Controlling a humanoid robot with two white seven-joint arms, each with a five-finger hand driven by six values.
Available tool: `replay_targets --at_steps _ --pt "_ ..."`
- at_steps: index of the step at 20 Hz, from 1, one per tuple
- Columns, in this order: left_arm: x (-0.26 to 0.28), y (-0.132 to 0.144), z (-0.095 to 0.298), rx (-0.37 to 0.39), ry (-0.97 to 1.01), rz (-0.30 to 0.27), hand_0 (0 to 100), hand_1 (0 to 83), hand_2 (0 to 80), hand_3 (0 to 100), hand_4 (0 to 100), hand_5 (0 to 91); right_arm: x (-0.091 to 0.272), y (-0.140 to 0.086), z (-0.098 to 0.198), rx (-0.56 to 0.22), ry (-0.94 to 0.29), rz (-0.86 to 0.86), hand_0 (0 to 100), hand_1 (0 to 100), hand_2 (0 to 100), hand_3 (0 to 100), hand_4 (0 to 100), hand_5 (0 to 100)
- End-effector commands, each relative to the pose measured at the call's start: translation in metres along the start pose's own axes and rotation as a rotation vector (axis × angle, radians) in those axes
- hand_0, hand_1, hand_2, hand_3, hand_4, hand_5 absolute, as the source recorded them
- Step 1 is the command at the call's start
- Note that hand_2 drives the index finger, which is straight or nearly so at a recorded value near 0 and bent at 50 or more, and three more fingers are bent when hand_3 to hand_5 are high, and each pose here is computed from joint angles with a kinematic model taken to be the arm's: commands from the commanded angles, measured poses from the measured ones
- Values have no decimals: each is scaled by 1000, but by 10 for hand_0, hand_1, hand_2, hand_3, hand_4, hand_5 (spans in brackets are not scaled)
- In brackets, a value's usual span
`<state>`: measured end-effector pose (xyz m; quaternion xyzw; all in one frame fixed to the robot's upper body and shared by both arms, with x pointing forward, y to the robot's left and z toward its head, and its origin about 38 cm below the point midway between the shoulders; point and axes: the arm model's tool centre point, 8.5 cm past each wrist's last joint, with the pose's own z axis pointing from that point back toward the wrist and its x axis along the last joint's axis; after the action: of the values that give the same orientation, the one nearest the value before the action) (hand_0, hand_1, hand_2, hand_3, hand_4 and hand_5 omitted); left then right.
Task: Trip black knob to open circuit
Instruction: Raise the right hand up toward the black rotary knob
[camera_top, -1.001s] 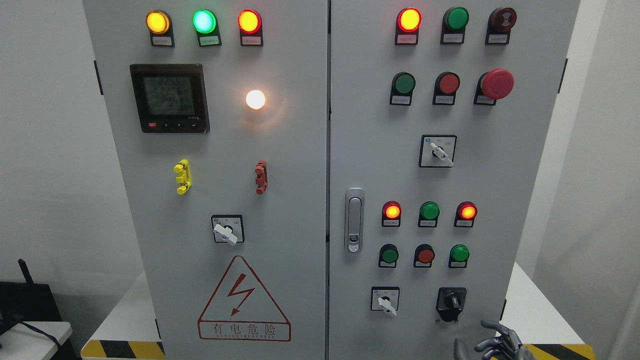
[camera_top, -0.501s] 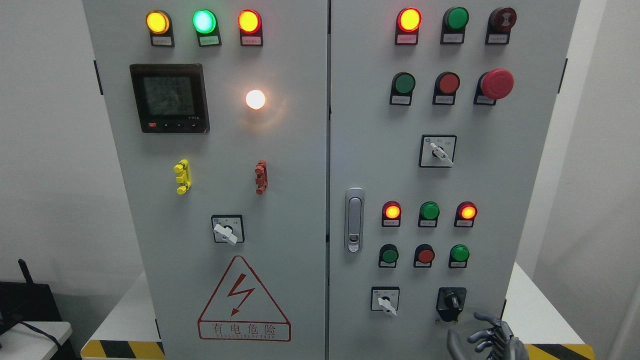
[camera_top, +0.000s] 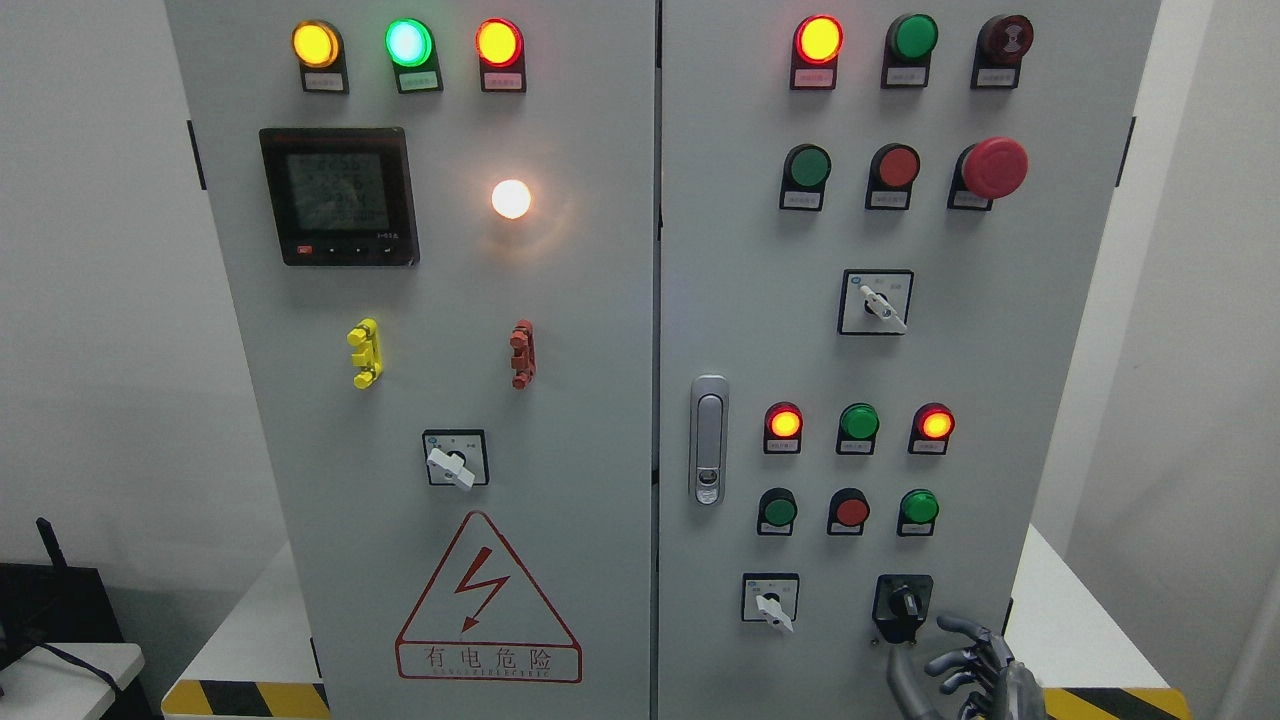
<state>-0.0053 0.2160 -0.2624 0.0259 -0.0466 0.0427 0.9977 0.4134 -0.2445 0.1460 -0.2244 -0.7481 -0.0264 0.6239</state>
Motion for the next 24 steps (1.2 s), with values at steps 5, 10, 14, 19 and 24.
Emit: replay_targets --at_steps 5,10,14,19,24 --pt "5 -2 0 -6 -9 -32 120 389 0 0 0 0 -7 -3 -4 -14 24 3 305 764 363 692 793 959" --pt "5 -2 0 -6 -9 -32 120 389 0 0 0 0 -7 -3 -4 -14 26 3 303 772 365 695 797 960" --pt "5 -1 0 -5 -9 -32 120 389 0 0 0 0 -5 -3 -6 -17 26 3 278 778 374 699 800 960" --pt "5 -1 0 -5 -9 -32 120 389 0 0 0 0 -4 -3 -8 -17 25 2 232 783 386 705 805 960" --pt "5 -1 0 -5 -9 -32 120 389 0 0 0 0 -2 -2 -9 -18 22 1 188 787 395 712 808 960"
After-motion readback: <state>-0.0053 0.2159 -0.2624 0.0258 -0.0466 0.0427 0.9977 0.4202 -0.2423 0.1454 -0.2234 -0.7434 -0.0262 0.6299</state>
